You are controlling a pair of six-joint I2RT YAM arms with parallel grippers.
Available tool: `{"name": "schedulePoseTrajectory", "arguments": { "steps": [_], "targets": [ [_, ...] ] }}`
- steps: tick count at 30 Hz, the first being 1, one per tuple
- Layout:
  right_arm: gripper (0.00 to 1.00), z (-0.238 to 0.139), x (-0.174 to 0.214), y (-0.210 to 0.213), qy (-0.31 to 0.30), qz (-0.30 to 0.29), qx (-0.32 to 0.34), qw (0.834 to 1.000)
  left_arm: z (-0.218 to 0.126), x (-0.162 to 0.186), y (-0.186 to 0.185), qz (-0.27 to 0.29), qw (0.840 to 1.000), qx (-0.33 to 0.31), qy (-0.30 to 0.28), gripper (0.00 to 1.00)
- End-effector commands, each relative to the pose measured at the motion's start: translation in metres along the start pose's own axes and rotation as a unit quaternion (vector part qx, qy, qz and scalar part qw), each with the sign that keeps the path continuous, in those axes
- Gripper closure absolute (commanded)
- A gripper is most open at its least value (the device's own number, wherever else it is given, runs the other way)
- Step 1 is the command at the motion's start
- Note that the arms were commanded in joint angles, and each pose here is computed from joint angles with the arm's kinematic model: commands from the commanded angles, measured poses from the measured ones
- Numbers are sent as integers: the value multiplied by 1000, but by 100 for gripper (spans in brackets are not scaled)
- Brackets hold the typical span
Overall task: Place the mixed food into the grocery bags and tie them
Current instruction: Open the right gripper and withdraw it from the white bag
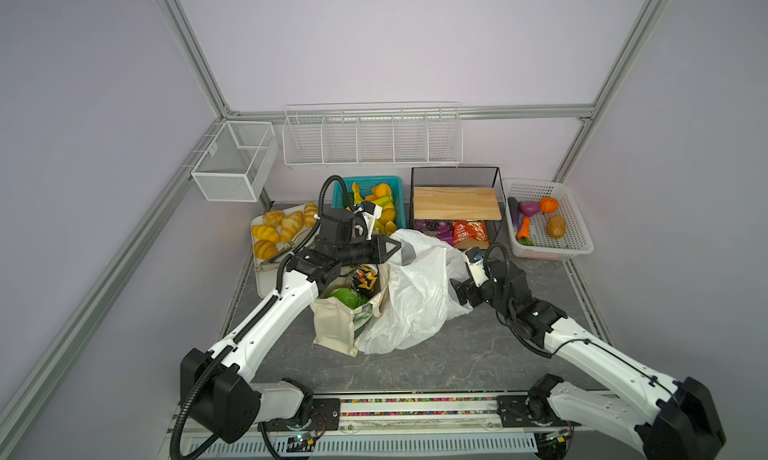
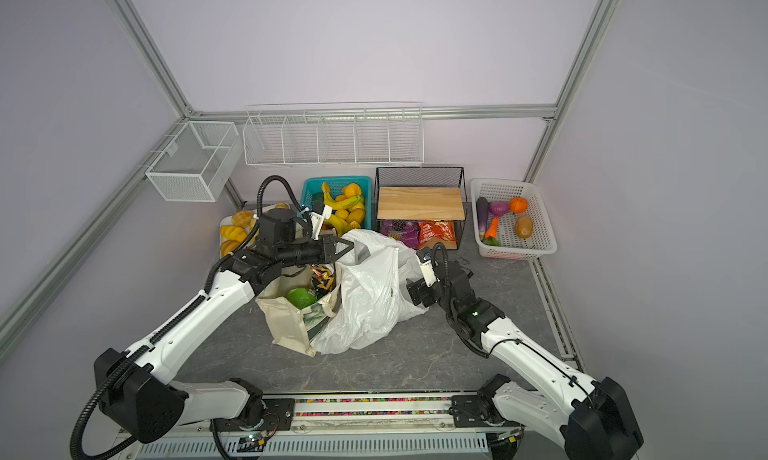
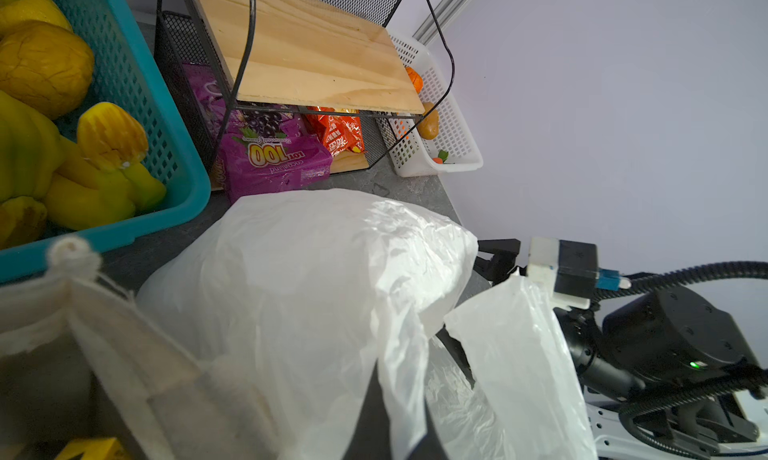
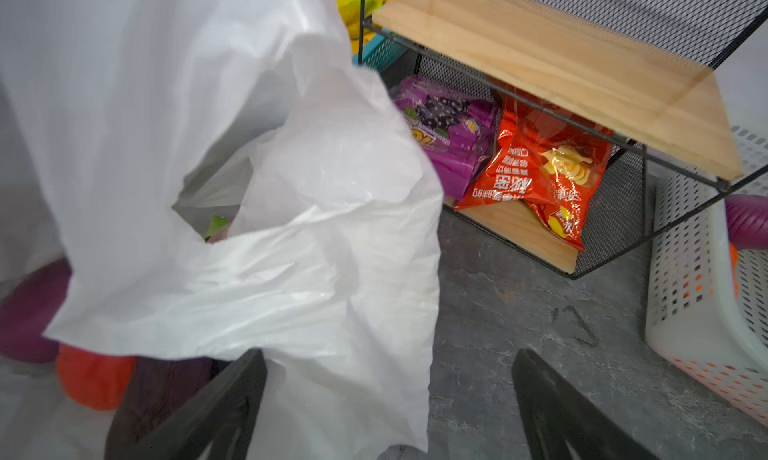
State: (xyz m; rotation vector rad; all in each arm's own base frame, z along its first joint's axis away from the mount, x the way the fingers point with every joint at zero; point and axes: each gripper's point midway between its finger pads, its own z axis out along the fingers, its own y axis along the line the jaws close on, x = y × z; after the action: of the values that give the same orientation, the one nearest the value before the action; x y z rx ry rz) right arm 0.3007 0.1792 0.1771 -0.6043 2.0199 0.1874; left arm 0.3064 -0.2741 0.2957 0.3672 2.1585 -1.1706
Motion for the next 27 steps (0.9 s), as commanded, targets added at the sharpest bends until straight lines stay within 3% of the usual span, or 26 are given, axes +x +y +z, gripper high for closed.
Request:
{"name": "schedulePoseTrajectory", "arguments": {
  "steps": [1, 9, 13, 17, 27],
  "targets": [
    [6, 7, 9, -1, 1, -13, 8, 1000, -1, -1, 2, 2, 1000, -4, -4, 100],
    [7, 30, 19, 0, 2, -34, 17, 999, -2, -2, 0, 1, 1000, 1, -4, 100],
    [6, 38, 4, -4, -21, -42, 33, 998, -2, -2, 0, 2, 1000, 0, -5, 100],
    [0, 29, -17, -5, -68, -40, 32, 996, -2, -2, 0, 2, 1000, 0, -5, 100],
    [12, -13, -59, -11, -165, -43, 38, 985, -1, -2, 0, 1, 1000, 1, -4, 100]
  ]
}}
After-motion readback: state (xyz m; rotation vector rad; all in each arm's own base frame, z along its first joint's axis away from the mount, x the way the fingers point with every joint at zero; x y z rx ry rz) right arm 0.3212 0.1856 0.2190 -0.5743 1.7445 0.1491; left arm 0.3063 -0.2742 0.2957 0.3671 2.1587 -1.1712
